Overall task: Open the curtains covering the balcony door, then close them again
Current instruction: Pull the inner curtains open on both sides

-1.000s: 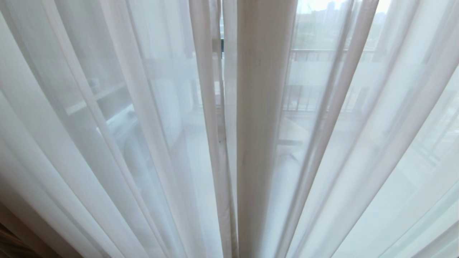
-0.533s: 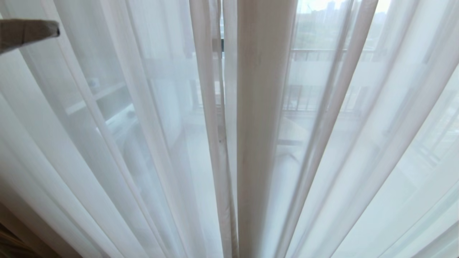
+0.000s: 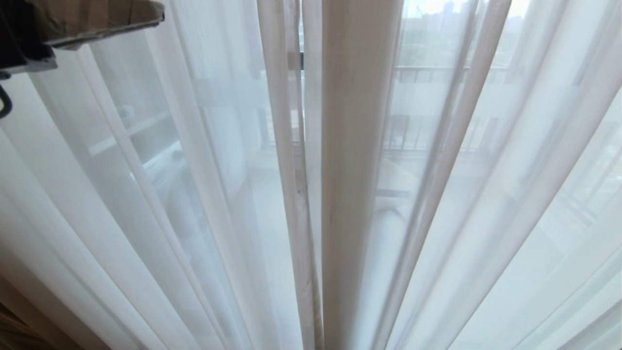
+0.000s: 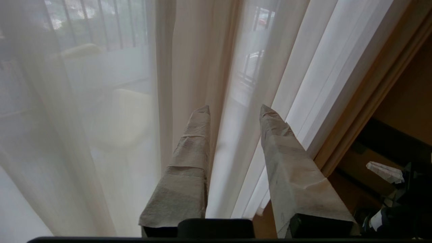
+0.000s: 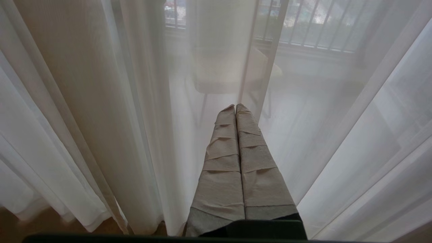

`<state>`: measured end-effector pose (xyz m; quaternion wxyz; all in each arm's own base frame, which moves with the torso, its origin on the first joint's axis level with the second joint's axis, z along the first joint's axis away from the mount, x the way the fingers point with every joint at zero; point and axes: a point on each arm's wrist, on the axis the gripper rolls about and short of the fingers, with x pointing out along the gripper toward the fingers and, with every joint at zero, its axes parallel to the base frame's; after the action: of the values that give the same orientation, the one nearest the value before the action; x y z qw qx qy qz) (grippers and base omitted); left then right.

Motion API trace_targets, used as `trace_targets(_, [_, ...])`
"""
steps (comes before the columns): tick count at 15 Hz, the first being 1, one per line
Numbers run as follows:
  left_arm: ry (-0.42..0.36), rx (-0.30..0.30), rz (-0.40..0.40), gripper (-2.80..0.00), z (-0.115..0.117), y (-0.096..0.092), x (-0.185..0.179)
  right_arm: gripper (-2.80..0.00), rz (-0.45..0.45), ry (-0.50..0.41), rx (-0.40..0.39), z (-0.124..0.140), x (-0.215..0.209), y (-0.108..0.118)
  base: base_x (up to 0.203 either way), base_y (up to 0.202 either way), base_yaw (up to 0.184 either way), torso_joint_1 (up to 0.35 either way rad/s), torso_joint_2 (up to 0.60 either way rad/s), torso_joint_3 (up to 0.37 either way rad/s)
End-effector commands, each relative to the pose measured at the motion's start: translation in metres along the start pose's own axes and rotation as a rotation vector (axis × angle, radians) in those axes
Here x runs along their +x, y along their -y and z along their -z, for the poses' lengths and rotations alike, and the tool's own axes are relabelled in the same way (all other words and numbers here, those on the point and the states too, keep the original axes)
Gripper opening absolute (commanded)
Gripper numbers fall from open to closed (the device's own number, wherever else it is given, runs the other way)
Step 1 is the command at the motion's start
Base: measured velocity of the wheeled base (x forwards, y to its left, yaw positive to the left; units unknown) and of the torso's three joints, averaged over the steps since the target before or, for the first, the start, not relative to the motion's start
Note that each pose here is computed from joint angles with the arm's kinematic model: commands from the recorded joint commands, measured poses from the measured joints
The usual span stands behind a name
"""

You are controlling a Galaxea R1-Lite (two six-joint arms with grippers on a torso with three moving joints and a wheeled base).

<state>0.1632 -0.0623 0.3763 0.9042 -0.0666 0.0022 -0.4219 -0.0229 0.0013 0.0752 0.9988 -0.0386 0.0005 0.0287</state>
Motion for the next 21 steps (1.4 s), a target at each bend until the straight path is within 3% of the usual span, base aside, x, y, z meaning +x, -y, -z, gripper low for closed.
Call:
trace_targets(1, [-0.008, -0.006, 0.015, 0.0, -0.001, -0.005, 0.015, -2.8, -0.001, 0.001, -0.001, 0.0, 0.0, 0.0, 0.0, 0.0, 0.0, 0.0, 0.0, 0.0])
trace_targets(6, [-0.007, -0.006, 0.025, 0.0, -0.006, -0.008, 0.044, -2.8, -0.001, 0.0, 0.001, 0.0, 0.0, 0.0, 0.0, 0.0, 0.0, 0.0, 0.0, 0.0])
trace_targets(16, [0.046, 0.072, -0.145, 0.0, -0.02, -0.036, 0.104, -2.8, 0.0, 0.0, -0.001, 0.0, 0.0, 0.0, 0.0, 0.0, 0.0, 0.0, 0.0, 0.0])
trace_targets(21, [0.097, 0.089, -0.131, 0.0, -0.03, -0.037, 0.132, -2.8, -0.001, 0.001, -0.001, 0.0, 0.0, 0.0, 0.0, 0.0, 0.0, 0.0, 0.0, 0.0])
